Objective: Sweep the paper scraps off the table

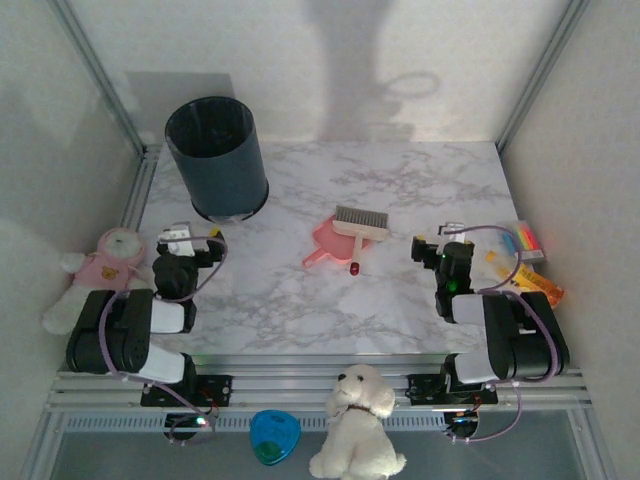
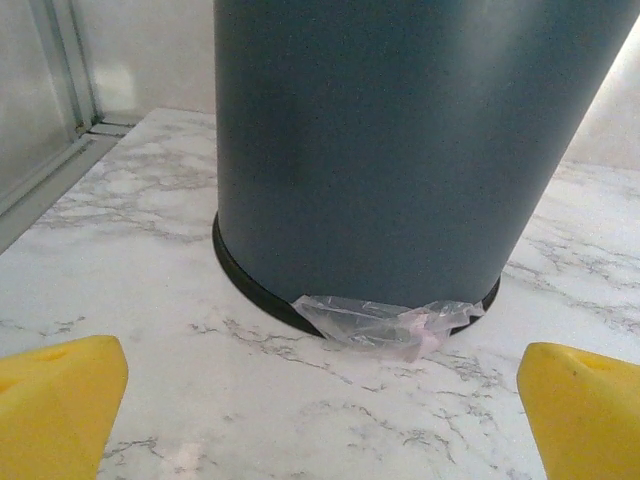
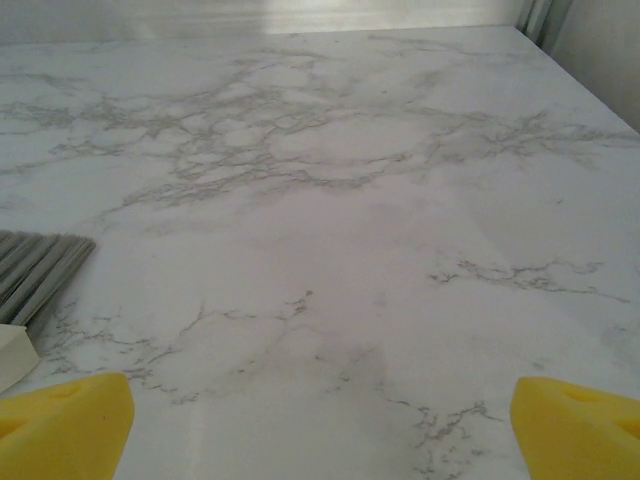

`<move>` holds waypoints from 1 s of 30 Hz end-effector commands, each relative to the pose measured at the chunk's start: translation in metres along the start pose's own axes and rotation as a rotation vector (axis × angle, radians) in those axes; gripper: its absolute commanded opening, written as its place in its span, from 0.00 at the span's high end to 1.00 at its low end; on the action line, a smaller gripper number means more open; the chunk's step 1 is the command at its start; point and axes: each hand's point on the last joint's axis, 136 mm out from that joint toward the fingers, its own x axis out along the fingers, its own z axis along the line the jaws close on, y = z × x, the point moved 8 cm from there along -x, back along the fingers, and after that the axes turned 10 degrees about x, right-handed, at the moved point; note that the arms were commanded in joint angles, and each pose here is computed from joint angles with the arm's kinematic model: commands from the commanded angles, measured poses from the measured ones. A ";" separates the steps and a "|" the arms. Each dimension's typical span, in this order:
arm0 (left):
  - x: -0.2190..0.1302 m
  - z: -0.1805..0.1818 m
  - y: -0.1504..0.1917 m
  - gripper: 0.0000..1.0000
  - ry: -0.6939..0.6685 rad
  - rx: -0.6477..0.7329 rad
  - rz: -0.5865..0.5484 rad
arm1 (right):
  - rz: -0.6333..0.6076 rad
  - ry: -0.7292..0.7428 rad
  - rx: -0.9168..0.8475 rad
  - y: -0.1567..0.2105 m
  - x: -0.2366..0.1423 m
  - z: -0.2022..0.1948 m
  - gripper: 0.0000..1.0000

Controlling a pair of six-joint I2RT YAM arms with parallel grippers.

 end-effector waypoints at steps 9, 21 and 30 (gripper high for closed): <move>0.012 0.012 -0.003 0.00 -0.116 -0.056 -0.020 | -0.009 -0.041 -0.025 -0.005 0.022 0.007 0.02; 0.012 0.011 -0.004 0.00 -0.131 -0.050 -0.019 | 0.024 -0.031 -0.010 -0.007 0.028 0.005 0.01; 0.013 0.011 -0.003 0.00 -0.132 -0.050 -0.017 | 0.026 -0.032 -0.009 -0.007 0.028 0.005 0.01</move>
